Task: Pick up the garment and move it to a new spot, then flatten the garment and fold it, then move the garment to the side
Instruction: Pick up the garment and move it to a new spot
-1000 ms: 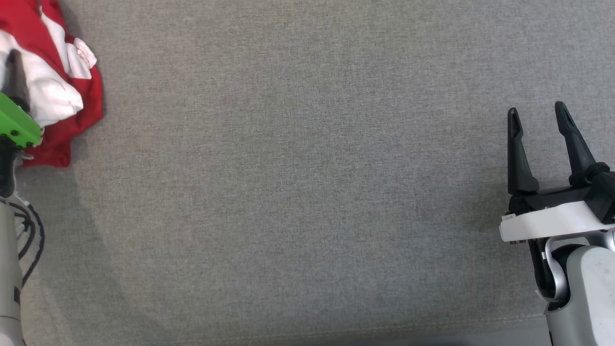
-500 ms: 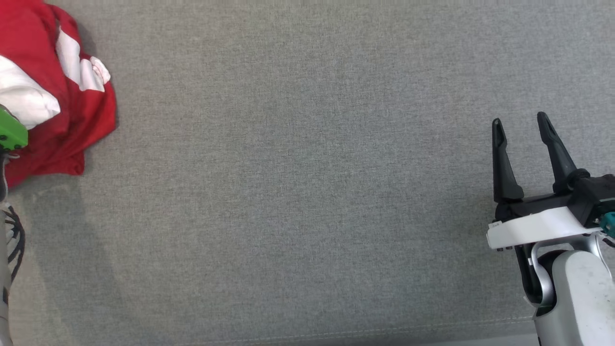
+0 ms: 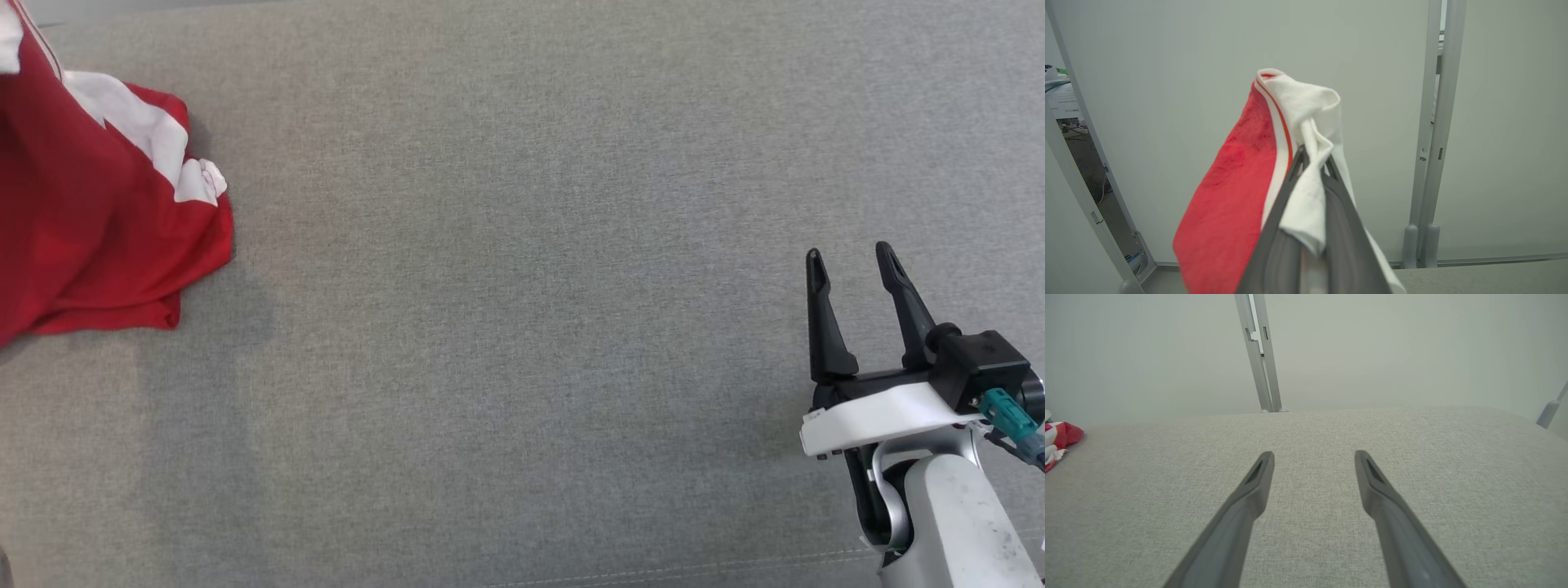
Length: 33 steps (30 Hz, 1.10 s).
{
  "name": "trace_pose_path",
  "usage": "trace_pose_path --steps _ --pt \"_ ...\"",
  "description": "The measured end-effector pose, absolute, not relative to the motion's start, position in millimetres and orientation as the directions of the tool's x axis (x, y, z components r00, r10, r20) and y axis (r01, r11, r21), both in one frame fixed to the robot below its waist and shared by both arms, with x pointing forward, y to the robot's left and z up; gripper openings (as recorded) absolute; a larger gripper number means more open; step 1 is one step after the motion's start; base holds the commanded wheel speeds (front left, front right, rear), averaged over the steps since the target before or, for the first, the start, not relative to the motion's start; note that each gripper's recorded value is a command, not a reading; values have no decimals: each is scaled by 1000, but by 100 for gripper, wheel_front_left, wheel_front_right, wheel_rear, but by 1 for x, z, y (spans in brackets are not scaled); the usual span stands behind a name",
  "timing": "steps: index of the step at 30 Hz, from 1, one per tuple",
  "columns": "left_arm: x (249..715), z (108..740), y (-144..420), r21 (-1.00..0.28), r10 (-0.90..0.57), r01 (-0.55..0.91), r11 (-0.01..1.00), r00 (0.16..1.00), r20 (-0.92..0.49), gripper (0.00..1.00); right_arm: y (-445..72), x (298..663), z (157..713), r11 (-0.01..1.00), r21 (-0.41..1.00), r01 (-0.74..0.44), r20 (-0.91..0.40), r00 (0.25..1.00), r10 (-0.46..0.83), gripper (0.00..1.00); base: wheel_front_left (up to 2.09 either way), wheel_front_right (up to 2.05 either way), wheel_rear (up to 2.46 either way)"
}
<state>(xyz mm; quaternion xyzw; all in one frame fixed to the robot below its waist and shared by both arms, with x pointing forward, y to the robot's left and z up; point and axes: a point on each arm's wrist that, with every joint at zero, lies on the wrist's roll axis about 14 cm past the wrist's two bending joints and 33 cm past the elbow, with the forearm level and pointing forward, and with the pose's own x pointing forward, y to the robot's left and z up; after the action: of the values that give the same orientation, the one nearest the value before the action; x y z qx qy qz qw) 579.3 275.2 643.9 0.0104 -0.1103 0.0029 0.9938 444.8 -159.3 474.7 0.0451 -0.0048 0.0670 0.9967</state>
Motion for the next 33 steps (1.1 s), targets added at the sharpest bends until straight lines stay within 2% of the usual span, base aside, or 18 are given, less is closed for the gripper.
trace_pose_path --steps 3,9,17,21,24,28,33 --pt "580 687 236 30 -88 83 996 946 311 0 -167 437 478 989 94 -110 21 994 108 100 0 0 0" --pt "568 766 133 71 -315 319 945 830 461 0 -190 421 483 994 103 -35 29 999 32 100 0 0 0" --pt "542 811 8 92 -547 593 800 659 516 0 -232 400 488 991 101 88 33 995 -91 100 0 0 0" --pt "538 792 -39 54 -620 688 724 614 488 0 -246 392 491 986 106 131 38 990 -136 100 0 0 0" --pt "542 756 -56 -8 -644 720 694 626 439 0 -254 388 491 982 108 155 35 986 -160 100 0 0 0" --pt "549 674 -58 -148 -642 704 695 700 312 0 -258 386 486 979 111 172 23 984 -175 100 0 0 0" --pt "539 577 -29 -283 -580 593 754 803 136 0 -251 389 485 981 118 151 22 988 -155 100 0 0 0"
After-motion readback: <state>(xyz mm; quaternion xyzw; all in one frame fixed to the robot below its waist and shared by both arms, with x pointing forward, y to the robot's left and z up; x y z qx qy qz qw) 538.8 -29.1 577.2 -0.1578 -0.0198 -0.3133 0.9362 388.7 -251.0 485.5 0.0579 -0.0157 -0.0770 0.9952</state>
